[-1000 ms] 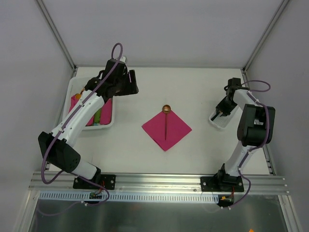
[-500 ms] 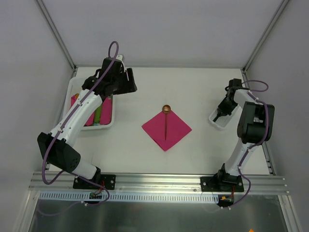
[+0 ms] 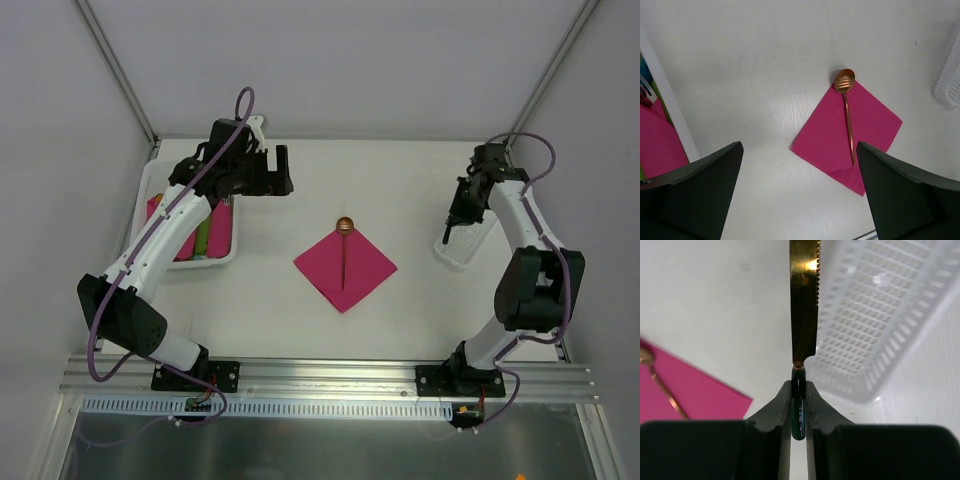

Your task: Place the utensils on the paper napkin and roll it up

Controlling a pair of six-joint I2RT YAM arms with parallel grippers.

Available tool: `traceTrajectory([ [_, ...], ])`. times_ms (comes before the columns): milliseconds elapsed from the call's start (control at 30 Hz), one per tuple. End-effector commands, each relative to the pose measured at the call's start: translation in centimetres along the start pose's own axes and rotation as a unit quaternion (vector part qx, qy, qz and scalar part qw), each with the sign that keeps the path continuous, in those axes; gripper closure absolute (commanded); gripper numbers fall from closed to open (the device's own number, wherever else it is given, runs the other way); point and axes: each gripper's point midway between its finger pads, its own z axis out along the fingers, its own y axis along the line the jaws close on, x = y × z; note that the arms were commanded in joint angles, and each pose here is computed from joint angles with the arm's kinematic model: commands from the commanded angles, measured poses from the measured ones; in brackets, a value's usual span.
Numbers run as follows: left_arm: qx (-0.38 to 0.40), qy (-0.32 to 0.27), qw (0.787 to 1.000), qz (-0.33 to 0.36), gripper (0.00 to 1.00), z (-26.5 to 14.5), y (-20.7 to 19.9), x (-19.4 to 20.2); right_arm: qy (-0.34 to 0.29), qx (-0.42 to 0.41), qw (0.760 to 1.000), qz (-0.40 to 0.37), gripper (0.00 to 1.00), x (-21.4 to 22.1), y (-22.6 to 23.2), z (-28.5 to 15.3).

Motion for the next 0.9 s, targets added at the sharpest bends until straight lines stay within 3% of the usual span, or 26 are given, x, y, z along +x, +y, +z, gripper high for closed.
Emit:
traceTrajectory([
  [0,0.048,-0.006,0.998,0.042,0.01,-1.7,-0.6,-0.6,0.011,-0.109,0.987,-0.120,1.00,4.0,8.0,-4.6],
  [133,0.087,0.011,0.996,0.027,0.01,-2.3,-0.3,0.2,0.018,-0.176,0.966,-0.189,1.00,8.7,14.6,-4.3],
  [200,0.092,0.020,0.995,0.011,0.01,-2.2,0.1,0.7,0.038,-0.197,0.961,-0.189,1.00,11.0,17.1,-3.9],
  [400,0.094,0.032,0.995,-0.023,0.01,-2.0,0.9,1.2,0.058,-0.210,0.955,-0.201,1.00,14.2,21.0,-1.5],
  [867,0.088,0.047,0.994,-0.042,0.01,-0.9,1.4,1.4,0.078,-0.159,0.972,-0.155,1.00,17.1,21.0,2.2],
])
